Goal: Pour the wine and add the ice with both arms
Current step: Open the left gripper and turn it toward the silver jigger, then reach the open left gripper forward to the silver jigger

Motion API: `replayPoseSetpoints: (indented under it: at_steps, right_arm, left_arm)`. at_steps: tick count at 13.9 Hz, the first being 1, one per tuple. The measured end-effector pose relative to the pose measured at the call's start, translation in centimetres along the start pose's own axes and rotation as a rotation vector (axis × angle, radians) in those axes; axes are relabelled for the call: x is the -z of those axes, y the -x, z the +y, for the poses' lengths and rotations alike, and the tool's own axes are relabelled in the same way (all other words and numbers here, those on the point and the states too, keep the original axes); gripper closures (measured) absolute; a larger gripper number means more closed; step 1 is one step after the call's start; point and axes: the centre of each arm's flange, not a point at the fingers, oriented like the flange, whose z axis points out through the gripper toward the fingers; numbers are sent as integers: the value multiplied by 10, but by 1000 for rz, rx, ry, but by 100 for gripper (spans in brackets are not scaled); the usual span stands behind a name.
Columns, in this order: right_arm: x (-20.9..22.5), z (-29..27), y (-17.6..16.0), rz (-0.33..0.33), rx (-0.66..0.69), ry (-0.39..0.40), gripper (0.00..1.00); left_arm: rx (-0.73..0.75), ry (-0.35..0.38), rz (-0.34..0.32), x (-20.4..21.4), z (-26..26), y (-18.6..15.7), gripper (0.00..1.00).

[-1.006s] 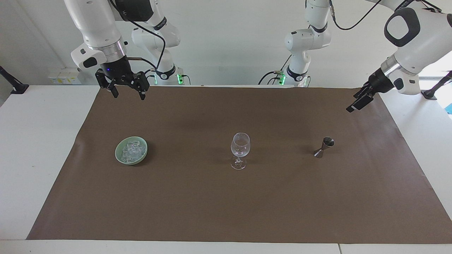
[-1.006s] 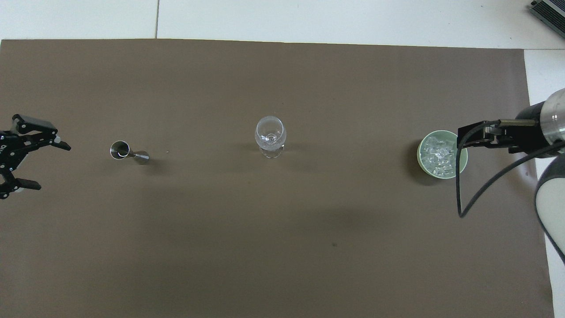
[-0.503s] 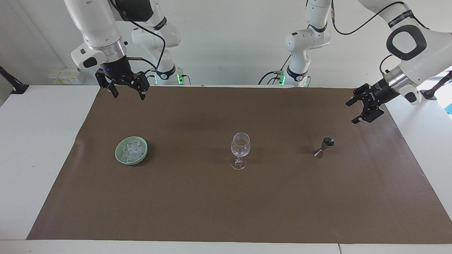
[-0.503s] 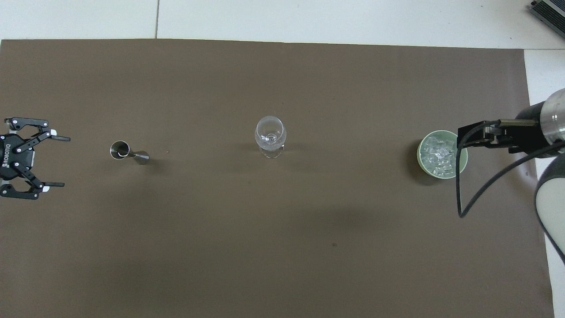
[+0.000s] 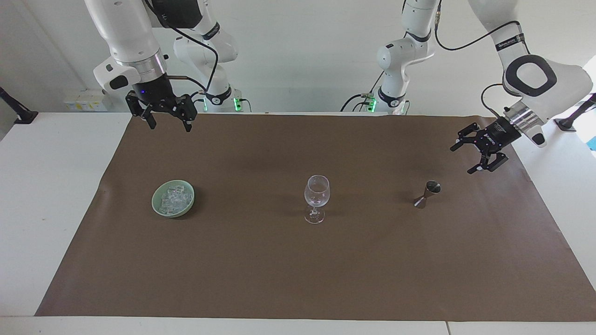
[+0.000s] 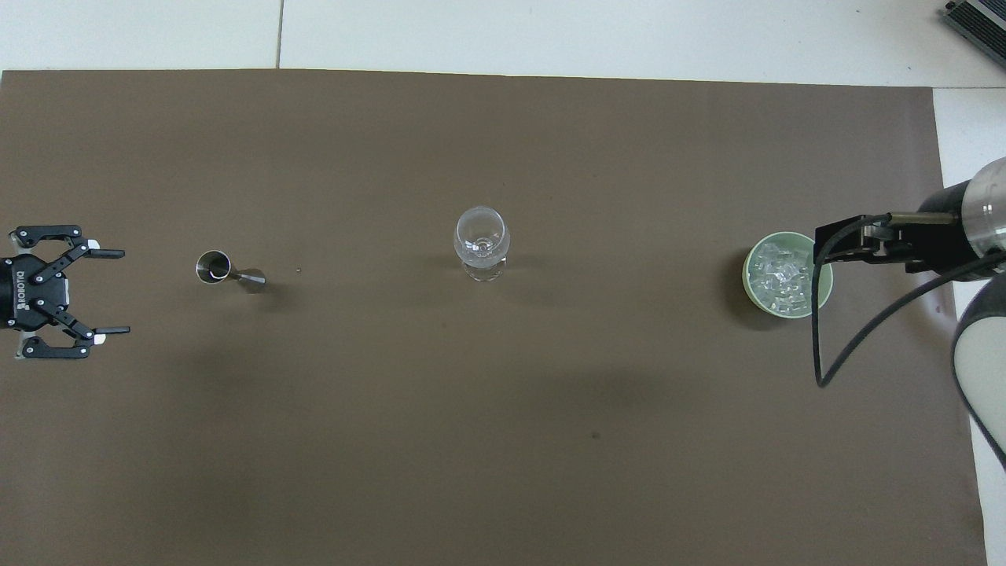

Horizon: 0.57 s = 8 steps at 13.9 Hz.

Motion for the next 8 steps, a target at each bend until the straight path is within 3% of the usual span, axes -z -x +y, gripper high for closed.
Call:
replayPoseSetpoints:
  at_steps: [5, 8]
  right_arm:
    - [0, 0, 0, 0, 0, 0, 0]
    - [0, 0, 0, 0, 0, 0, 0]
  left_arm:
    - [210, 136, -106, -23, -23, -43, 0]
    - [293, 175, -160, -35, -34, -54, 0]
